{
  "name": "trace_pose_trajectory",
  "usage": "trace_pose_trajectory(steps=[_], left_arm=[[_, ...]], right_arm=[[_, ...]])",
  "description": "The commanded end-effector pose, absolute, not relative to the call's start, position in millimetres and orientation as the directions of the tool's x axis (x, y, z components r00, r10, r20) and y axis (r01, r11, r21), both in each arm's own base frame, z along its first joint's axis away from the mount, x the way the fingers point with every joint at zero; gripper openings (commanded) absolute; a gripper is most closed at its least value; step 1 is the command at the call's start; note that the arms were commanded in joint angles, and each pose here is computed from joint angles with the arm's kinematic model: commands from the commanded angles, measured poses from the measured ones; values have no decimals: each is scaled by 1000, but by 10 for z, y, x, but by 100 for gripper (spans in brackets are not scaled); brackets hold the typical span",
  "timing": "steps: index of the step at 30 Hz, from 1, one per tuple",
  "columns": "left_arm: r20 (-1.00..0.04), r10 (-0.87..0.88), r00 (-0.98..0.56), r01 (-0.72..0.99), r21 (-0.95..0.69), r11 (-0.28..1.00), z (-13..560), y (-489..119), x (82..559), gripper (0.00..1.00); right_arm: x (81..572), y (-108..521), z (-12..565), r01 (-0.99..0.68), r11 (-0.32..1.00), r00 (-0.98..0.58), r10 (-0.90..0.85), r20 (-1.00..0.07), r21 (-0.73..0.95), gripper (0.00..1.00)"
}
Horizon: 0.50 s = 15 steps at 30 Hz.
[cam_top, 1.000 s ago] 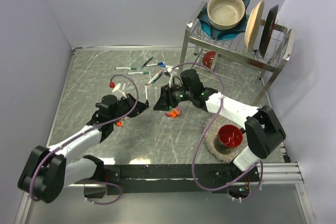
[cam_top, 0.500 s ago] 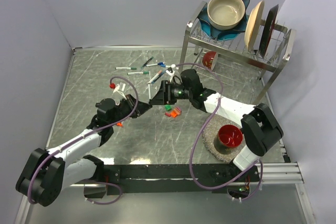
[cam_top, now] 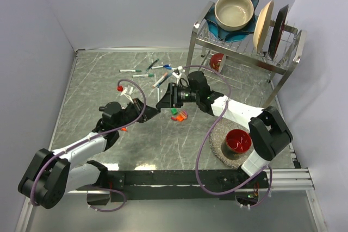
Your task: Open the pen caps
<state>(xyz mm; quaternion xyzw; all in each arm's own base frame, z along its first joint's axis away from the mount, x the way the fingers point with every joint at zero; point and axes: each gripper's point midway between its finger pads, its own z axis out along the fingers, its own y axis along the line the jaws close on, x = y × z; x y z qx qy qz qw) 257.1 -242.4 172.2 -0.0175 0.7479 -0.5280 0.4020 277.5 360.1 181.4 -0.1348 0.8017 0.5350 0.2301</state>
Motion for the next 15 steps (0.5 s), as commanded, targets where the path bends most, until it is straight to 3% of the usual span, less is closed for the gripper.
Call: trace_pose_trajectory(steps=[1,6,12,15], left_arm=[[-608,-446,-657,477,-793,379,1917,-2497,2488,1],[-606,-441,-662,481,-795,369,1906,-2513,2474,1],[-606,-449,-656,482,-795,369,1940,-2517,2495,2],[-614,-451,-648,483,-789,380,1960,-2501,2503,33]], right_arm=[[2871,3624,1936,-488,366,-837,60,-544,792,42],[2870,3618,1948,-493,356,-836,59,-545,794,37],[2801,3666,1893,-496,328,-848,19,-530,804,4],[2781,3672,1886,-509,321,-844,-4,-536,799,0]])
